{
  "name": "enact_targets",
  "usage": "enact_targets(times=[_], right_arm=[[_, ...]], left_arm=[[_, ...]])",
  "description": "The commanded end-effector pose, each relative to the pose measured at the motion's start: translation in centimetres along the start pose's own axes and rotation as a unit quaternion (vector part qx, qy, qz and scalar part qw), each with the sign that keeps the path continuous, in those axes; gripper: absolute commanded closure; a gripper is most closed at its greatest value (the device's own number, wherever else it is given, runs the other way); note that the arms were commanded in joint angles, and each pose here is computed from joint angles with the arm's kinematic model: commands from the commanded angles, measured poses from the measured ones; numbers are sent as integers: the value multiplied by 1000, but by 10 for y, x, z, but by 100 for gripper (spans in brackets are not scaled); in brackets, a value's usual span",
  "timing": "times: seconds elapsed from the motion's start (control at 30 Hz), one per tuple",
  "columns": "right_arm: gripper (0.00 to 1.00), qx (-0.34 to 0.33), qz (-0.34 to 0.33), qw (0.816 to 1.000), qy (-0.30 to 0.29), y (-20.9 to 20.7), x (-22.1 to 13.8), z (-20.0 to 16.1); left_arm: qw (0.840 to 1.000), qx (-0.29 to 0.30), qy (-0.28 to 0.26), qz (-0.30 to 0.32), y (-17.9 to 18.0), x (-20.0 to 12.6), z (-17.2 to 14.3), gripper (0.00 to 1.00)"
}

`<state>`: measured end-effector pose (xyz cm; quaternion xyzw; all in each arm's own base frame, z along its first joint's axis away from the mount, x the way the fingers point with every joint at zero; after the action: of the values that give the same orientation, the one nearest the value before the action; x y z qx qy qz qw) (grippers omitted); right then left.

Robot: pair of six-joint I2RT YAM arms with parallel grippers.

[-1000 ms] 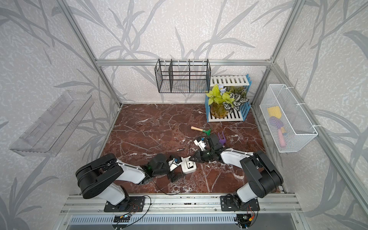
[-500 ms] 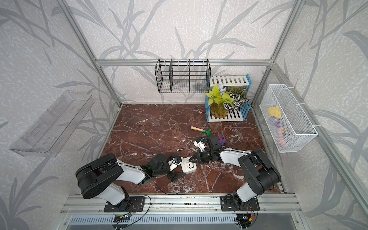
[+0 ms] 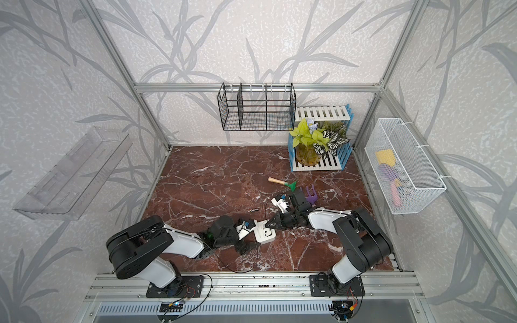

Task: Remove the battery from the alarm
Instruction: Install the cover on the alarm.

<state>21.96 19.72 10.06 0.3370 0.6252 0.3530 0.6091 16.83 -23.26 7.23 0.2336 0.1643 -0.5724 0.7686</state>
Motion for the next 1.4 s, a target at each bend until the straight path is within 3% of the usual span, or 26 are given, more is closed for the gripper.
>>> enact_targets(times=[0.0, 0.13, 0.27, 0.53, 0.73, 1.17, 1.37], right_arm=[[92, -2, -19, 1000, 4, -6, 7, -4], [100, -1, -26, 1000, -11, -4, 5, -3], [100, 7, -28, 999, -43, -2, 0, -3], [100, -11, -25, 1000, -11, 3, 15, -11], [100, -4, -35, 998, -46, -2, 4, -9], [100, -40, 10, 999, 29, 11, 18, -23], [100, -22, -36, 999, 22, -3, 13, -23]], left_arm=[[1000, -1, -21, -13, 0, 3, 11, 11], [1000, 1, -22, -13, 1, 4, 13, 13], [1000, -2, -20, -17, 0, 4, 10, 14], [1000, 1, -21, -23, 0, 7, 11, 14], [1000, -2, -16, -25, -1, 5, 7, 14], [1000, -5, -15, -25, 1, 5, 6, 15], [1000, -6, -14, -25, 2, 4, 6, 15]])
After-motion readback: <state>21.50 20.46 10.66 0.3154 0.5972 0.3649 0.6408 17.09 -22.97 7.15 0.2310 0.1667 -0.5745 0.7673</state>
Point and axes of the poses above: each gripper's point midway between its finger pads, its own x axis out along the fingers, its own y axis along the line the jaws close on, z = x × y, the point moved 8 cm from there along -x, back along the fingers, and after that the axes turned 12 degrees about x, right-handed, at the moved point
